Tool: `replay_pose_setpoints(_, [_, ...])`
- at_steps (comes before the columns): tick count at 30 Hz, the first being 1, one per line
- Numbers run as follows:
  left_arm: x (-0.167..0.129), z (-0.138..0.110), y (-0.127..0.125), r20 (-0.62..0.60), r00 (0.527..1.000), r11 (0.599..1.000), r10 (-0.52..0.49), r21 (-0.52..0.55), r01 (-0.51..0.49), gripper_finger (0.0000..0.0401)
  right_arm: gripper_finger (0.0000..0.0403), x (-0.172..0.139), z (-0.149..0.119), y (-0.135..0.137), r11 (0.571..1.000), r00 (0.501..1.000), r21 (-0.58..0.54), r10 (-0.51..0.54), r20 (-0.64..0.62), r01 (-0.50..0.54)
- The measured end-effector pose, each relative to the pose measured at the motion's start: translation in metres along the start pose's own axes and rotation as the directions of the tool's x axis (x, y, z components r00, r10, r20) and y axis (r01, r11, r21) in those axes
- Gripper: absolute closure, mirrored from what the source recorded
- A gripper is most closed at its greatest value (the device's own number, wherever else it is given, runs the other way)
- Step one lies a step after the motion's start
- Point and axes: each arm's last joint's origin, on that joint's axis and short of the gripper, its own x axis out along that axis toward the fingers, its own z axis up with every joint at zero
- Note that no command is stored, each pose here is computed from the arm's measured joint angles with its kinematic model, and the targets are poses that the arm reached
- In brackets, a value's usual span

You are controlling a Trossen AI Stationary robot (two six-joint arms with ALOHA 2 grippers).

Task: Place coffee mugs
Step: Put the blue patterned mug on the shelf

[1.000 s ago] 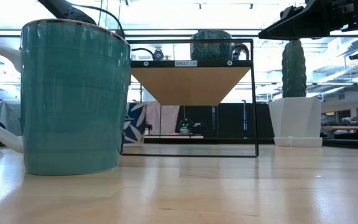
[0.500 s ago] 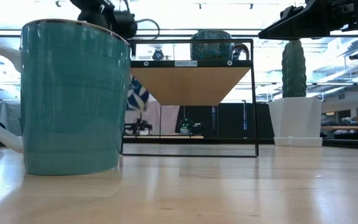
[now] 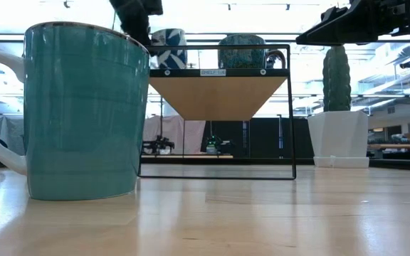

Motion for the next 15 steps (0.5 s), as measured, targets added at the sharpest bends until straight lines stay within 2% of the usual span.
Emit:
replay_pose_setpoints(7, [0.026, 0.013, -0.013, -0.024, 0.997, 0.996, -0.067, 0.049, 0.068, 0.0338, 0.0207, 0.0, 0.001, 0.0, 1.0, 1.0, -0.005, -0.002, 0.007, 0.002])
replay_pose_setpoints(15, [0.06, 0.022, -0.011, -0.034, 0.997, 0.995, -0.072, 0.065, 0.074, 0.0338, 0.0207, 0.0, 0.002, -0.001, 1.0, 1.0, -0.022, -0.005, 0.022, 0.005])
